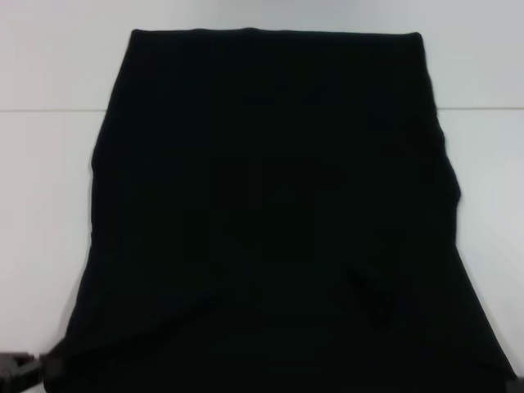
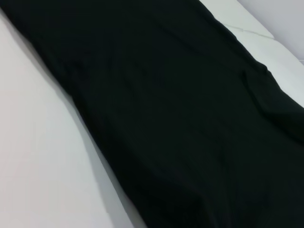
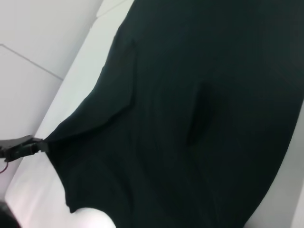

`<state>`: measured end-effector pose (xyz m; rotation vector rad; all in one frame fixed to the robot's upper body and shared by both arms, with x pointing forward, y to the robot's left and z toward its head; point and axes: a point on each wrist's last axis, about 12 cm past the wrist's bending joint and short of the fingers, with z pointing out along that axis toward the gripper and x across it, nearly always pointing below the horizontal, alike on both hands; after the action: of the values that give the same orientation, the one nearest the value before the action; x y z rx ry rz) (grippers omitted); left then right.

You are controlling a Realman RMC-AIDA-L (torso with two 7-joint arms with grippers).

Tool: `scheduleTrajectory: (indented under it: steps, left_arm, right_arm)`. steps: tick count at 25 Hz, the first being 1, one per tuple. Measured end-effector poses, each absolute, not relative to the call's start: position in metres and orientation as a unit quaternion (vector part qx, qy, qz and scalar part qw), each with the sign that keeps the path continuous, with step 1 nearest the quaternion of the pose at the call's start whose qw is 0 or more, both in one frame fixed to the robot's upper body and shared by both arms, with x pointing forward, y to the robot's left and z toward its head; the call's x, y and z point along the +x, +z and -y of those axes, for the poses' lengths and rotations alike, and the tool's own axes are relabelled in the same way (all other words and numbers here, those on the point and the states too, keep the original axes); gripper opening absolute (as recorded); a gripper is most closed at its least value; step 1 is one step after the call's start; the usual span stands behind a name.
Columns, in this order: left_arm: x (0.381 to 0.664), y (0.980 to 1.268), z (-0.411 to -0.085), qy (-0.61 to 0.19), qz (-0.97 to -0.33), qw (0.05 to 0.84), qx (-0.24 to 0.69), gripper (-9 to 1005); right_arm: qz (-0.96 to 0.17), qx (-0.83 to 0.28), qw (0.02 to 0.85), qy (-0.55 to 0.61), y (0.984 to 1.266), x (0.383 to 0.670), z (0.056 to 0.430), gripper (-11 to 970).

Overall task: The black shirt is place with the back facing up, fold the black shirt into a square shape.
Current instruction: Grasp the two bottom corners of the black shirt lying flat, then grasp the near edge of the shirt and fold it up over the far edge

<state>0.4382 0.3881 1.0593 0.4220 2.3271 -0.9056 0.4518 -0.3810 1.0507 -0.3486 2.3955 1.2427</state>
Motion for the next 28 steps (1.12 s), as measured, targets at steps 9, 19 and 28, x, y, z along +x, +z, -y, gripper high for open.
scheduleTrajectory:
  steps: [9,19,28]
  left_arm:
    - [0.419,1.060,-0.386,-0.371,-0.873,0.270,0.168,21]
    - [0.466,1.079,-0.375,-0.384,-0.849,0.315,0.182,22]
    - [0.570,1.113,-0.345,-0.363,-0.824,0.397,0.179,22]
  right_arm:
    - [-0.852,-0.142,0.206,0.460,1.049,0.420,0.392,74]
    - [-0.839,-0.163,0.259,0.450,1.067,0.456,0.389,74]
    - [-0.824,-0.160,0.360,0.407,1.100,0.532,0.377,73]
